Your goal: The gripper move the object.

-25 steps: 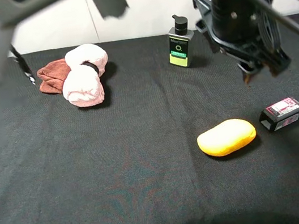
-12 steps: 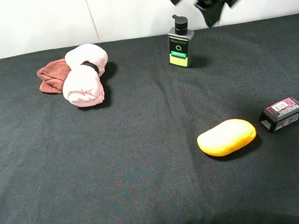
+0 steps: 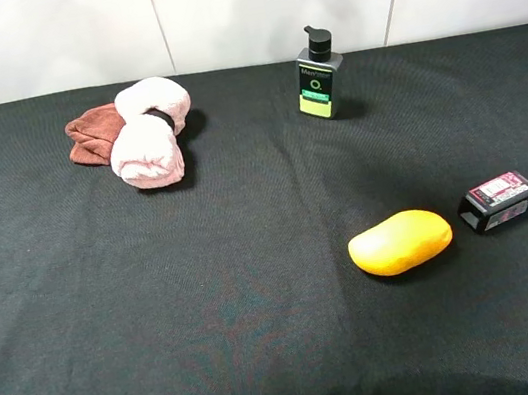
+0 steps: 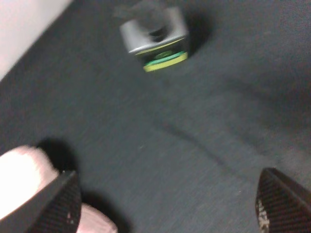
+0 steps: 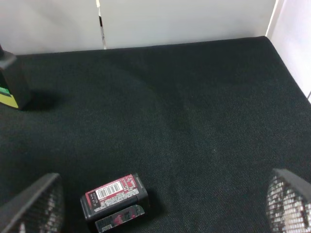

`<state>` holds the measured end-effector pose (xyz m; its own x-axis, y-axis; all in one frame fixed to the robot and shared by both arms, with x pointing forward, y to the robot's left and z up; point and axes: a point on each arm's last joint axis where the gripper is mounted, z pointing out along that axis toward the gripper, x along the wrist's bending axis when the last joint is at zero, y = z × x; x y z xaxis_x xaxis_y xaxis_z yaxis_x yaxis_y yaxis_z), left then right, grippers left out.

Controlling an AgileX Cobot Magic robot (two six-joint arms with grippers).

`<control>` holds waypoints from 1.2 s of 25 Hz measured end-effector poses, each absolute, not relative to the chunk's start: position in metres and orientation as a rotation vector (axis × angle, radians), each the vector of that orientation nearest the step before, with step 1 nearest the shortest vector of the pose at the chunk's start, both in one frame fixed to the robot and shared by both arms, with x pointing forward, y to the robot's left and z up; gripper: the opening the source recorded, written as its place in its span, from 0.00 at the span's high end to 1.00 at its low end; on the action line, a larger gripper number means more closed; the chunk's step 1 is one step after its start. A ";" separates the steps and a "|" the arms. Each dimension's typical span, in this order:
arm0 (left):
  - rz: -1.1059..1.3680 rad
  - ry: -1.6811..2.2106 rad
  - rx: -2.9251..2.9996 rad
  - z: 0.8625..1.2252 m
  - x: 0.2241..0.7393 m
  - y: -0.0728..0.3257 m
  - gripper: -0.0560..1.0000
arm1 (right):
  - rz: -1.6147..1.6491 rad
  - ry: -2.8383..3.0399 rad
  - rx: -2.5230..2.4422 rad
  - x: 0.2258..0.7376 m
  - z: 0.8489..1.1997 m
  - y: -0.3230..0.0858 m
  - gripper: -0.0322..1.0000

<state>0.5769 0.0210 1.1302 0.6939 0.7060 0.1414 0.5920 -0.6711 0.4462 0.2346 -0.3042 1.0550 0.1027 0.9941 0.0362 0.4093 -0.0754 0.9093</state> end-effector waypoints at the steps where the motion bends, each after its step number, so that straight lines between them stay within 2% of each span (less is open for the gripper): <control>1: 0.434 1.037 2.533 1.133 0.578 0.030 0.22 | 0.949 1.412 1.603 0.235 1.055 -0.304 0.36; 10: 0.429 1.291 2.519 1.135 0.576 0.117 0.21 | 0.949 1.412 1.603 0.235 1.055 -0.304 0.36; 16: 0.408 1.480 2.497 1.131 0.552 0.179 0.21 | 0.949 1.412 1.603 0.235 1.055 -0.304 0.36; 24: 0.255 1.790 2.427 1.097 0.478 0.260 0.21 | 0.949 1.412 1.603 0.235 1.055 -0.304 0.36; 30: 0.246 1.912 2.298 1.076 0.393 0.292 0.21 | 0.949 1.412 1.603 0.235 1.055 -0.304 0.36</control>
